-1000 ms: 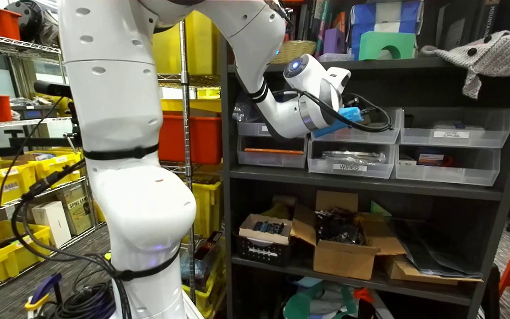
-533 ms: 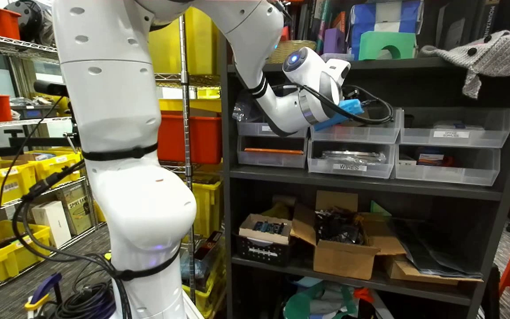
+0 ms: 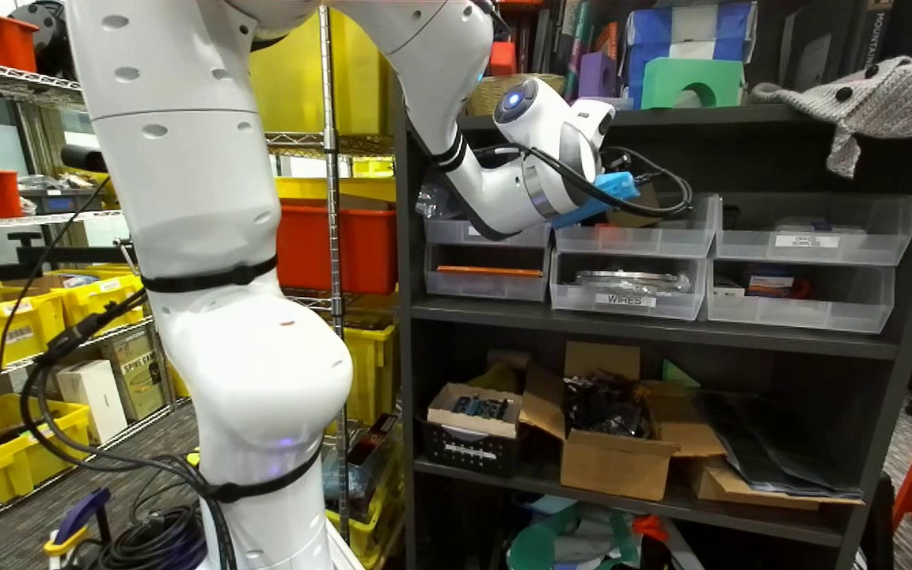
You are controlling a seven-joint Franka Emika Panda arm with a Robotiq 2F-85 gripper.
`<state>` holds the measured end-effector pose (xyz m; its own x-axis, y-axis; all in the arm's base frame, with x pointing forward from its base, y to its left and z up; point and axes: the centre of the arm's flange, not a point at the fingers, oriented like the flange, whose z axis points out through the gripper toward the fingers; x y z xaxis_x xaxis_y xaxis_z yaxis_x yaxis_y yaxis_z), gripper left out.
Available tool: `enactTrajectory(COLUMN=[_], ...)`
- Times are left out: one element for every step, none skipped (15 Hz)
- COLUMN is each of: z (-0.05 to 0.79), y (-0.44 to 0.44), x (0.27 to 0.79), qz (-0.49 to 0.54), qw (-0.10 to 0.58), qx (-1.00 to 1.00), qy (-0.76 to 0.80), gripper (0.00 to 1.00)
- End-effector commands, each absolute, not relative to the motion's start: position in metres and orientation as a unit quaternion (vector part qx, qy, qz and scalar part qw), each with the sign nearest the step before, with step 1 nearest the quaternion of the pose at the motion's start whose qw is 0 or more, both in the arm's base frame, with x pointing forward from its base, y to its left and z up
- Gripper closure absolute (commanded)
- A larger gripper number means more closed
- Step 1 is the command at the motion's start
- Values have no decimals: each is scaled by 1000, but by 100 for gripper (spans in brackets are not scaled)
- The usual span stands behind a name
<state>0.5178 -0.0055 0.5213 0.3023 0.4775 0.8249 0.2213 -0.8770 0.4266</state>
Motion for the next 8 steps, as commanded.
enactTrajectory(z=[504, 501, 499, 498, 497, 497, 496, 496], y=[-2, -1, 0, 0, 1, 1, 1, 2], x=[510, 509, 508, 508, 509, 510, 511, 511], qz=[537, 536, 535, 534, 533, 533, 532, 532], qw=[111, 110, 109, 107, 106, 105, 105, 105], qx=[803, 804, 805, 806, 807, 807, 808, 808], qy=[231, 232, 233, 233, 233, 232, 232, 232], gripper=[0, 0, 0, 0, 0, 0, 0, 0])
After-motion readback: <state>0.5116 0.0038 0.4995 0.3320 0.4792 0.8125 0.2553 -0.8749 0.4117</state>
